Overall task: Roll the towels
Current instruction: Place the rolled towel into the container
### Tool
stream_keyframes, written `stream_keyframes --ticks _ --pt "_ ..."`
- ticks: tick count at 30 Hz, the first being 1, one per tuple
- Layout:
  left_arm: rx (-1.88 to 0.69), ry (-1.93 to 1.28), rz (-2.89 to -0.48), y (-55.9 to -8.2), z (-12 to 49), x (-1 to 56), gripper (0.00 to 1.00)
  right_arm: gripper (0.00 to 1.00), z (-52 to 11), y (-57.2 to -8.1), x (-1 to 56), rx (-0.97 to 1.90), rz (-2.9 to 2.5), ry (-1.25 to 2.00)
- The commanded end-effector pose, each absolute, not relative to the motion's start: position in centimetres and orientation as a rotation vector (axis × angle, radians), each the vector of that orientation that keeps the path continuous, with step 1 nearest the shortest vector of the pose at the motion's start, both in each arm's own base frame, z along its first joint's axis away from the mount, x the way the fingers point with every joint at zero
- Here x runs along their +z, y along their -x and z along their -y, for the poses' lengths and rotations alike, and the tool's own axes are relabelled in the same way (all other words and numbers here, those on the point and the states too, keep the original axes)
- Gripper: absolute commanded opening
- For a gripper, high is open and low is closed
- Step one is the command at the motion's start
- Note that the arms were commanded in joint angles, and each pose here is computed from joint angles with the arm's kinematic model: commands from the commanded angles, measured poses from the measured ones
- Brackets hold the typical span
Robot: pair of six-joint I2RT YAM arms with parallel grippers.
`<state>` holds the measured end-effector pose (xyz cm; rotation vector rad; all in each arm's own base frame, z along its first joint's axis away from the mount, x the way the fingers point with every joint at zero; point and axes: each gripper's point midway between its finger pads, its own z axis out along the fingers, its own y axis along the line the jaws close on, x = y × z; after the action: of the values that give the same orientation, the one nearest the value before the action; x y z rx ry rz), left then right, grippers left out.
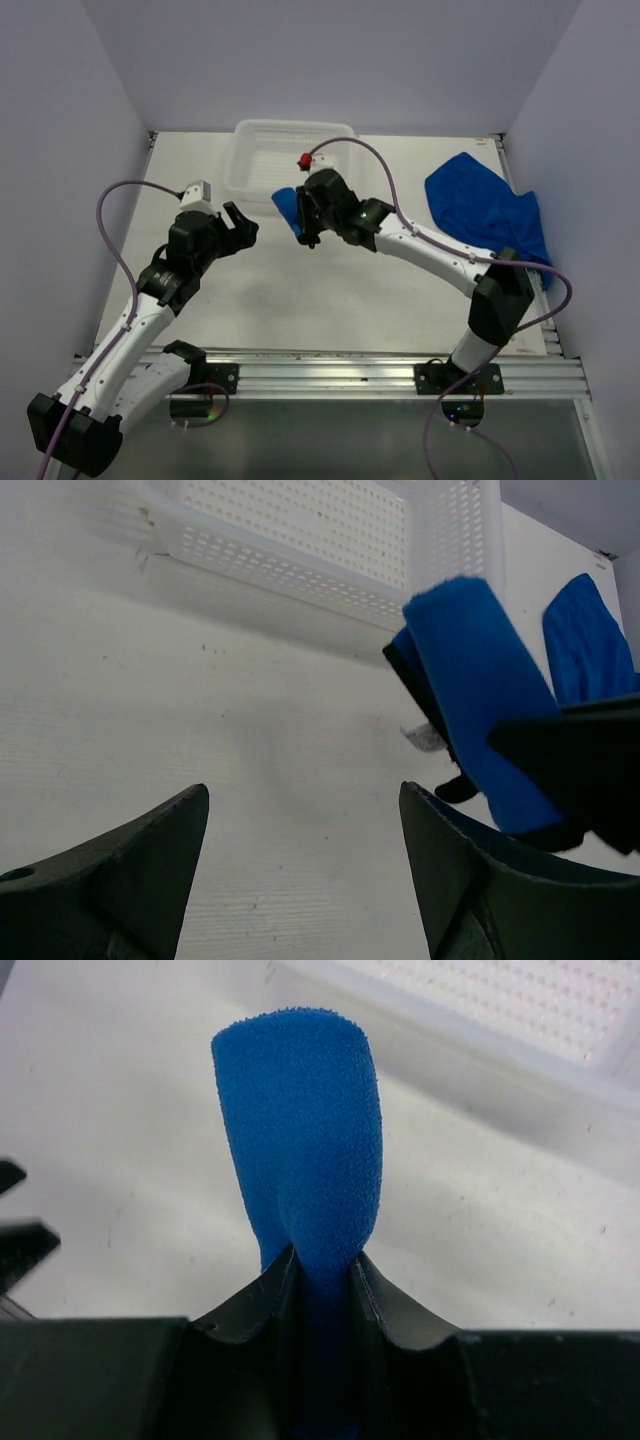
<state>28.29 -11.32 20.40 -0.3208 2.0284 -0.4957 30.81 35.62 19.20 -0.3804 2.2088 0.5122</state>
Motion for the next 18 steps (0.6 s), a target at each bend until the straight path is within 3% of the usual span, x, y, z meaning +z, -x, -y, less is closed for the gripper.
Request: stream_keyframes --ticks 1,7,11,18 --pt "-0.424 0.294 -1.983 -28.8 9.9 22.5 0.81 0.0 -38.0 -35.7 22.7 0.603 -2.149 0.404" --pt "-0.406 0.281 -1.997 -29.4 9.8 22.1 0.82 0.0 -38.6 -45.6 26.9 0.678 -2.05 0.165" --pt "-0.414 0.257 -2.004 -29.8 10.2 21.9 0.82 0.0 -36.9 -51.9 22.8 0.639 -2.089 -0.007" --pt "-0.407 0.223 -2.035 -30.0 10.5 20.4 0.82 0.0 -33.8 -57.8 15.6 0.546 -2.167 -0.146"
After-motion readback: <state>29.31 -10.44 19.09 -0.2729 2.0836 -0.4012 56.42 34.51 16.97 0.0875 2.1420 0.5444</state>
